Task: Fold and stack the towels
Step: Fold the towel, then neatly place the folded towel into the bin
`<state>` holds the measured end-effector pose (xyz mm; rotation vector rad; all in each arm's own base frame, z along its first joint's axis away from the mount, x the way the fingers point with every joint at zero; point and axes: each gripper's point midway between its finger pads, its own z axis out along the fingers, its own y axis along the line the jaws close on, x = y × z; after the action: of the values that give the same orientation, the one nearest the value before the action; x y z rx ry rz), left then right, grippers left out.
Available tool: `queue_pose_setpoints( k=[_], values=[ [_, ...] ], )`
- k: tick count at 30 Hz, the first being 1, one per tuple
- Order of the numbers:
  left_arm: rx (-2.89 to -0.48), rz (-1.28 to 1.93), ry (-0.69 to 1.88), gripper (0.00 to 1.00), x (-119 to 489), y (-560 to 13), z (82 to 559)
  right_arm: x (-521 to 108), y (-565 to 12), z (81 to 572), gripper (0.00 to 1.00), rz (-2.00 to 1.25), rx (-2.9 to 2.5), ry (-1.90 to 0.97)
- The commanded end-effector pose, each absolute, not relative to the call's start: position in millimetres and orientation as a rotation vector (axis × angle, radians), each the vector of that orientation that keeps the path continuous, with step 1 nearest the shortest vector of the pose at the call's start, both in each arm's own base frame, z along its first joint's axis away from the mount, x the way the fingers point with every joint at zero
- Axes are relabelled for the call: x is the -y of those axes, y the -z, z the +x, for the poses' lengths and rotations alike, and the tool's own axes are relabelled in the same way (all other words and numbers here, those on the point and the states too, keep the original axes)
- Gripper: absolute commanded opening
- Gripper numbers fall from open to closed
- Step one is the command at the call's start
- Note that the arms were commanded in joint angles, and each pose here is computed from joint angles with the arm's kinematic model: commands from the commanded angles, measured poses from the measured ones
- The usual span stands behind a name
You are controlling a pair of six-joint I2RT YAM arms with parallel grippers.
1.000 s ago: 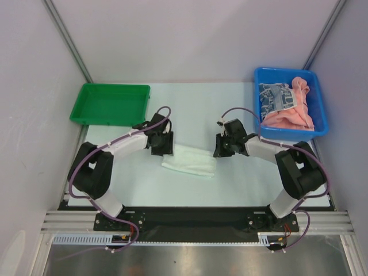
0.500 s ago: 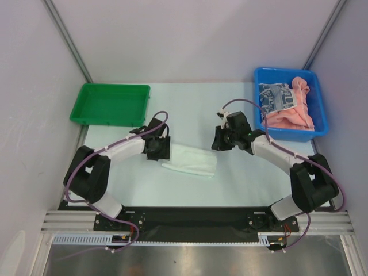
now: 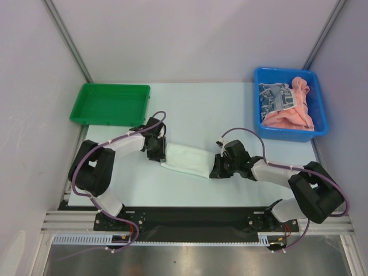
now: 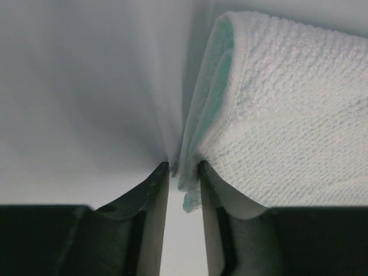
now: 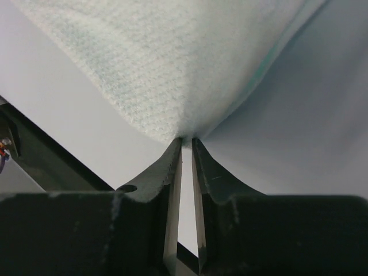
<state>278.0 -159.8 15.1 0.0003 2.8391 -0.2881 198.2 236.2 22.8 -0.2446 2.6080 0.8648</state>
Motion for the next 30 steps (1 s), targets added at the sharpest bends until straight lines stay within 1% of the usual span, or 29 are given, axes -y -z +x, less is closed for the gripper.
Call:
queue_pose_setpoints(
  k=[1,2,4,5,7,9,12,16,18,20,23,25,26,28,29,30],
  values=[
    [-2.822,-0.026,0.282,0.38,158,-19,290,-259,-45,212,0.18,-0.244,-2.482,-0.956],
    [-2.825,-0.029,0.275,0.44,157,-20,290,-259,-46,211,0.18,-0.233,-2.486,-0.952],
    [-2.812,-0.022,0.267,0.50,157,-27,294,-259,-47,211,0.18,-0.229,-2.478,-0.947],
    [-2.799,-0.020,0.244,0.55,153,-33,295,-258,-47,210,0.18,-0.228,-2.481,-0.942],
    [-2.763,0.033,0.249,0.58,154,-43,301,-256,-47,209,0.18,-0.225,-2.484,-0.928],
    [-2.730,0.099,0.275,0.64,157,-52,305,-253,-50,208,0.18,-0.219,-2.485,-0.918],
    [-2.715,0.182,0.382,0.67,169,-57,308,-253,-67,207,0.20,-0.238,-2.460,-0.928],
    [-2.743,0.239,0.453,0.68,178,-45,309,-257,-104,210,0.24,-0.287,-2.372,-0.963],
    [-2.763,0.242,0.457,0.67,179,-39,309,-257,-124,213,0.28,-0.308,-2.327,-0.960],
    [-2.786,0.241,0.488,0.63,184,-30,307,-257,-137,215,0.38,-0.323,-2.293,-0.962],
    [-2.817,0.226,0.495,0.59,185,-17,301,-254,-150,215,0.57,-0.327,-2.257,-0.956],
    [-2.829,0.223,0.487,0.57,185,-14,299,-253,-157,216,0.64,-0.323,-2.233,-0.953],
    [-2.826,0.225,0.484,0.55,186,-12,299,-253,-159,216,0.71,-0.321,-2.229,-0.955],
    [-2.827,0.214,0.520,0.49,195,-10,293,-254,-167,216,0.78,-0.309,-2.221,-0.970],
    [-2.818,0.243,0.531,0.44,203,-10,290,-255,-169,216,0.84,-0.309,-2.214,-0.983],
    [-2.826,0.240,0.500,0.41,204,-8,287,-256,-175,215,0.89,-0.309,-2.199,-1.001]
  ],
)
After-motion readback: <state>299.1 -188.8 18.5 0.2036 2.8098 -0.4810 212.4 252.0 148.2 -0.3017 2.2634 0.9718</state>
